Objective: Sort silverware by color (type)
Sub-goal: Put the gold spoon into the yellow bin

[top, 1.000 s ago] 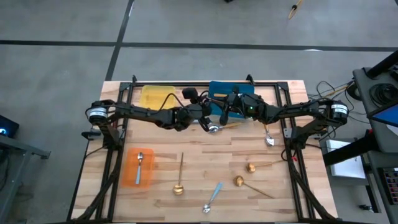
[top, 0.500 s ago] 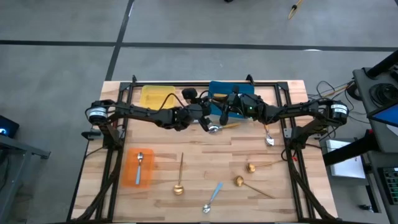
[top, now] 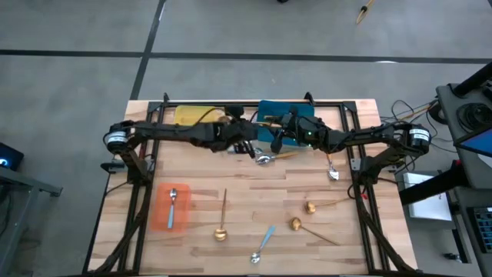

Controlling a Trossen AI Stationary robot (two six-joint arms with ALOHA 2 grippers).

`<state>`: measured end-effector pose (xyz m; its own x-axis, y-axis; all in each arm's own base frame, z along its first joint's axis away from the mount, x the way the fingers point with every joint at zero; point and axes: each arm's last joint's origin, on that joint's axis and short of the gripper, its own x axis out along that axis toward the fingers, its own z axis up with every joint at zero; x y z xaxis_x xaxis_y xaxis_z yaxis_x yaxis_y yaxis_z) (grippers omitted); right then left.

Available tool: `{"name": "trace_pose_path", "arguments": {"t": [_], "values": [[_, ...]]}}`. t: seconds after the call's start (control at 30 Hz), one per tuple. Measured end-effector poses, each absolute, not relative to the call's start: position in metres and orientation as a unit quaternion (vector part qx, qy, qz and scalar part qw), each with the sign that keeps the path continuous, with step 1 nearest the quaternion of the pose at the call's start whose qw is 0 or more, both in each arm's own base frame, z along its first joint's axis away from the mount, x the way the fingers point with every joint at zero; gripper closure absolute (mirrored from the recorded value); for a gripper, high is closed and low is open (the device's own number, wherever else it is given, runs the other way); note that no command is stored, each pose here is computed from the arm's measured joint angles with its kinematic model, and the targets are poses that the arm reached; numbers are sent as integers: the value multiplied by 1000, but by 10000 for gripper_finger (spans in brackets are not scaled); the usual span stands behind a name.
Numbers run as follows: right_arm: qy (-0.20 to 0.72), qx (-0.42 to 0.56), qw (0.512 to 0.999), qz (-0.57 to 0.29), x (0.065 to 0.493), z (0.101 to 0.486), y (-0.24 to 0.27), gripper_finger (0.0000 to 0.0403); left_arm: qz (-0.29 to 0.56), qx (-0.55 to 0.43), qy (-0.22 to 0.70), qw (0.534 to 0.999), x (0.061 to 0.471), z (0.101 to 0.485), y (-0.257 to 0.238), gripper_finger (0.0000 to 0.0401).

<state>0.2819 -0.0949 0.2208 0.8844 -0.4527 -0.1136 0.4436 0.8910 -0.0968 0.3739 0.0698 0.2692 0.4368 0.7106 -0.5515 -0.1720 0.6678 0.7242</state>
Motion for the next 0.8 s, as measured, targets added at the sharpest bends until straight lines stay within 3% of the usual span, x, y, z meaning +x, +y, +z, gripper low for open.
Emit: {"name": "trace_pose_path", "arguments": {"t": [0.2, 0.4, 0.8], "values": [[70, -46, 970, -229, 282, 221, -95, 269, 209, 225, 544, 781, 345, 286, 107, 397], [73, -52, 969, -228, 280, 223, -94, 278, 142, 128, 610, 769, 308, 276, 158, 390], [78, -60, 969, -227, 276, 228, -93, 273, 152, 28, 616, 772, 246, 262, 237, 395]]}}
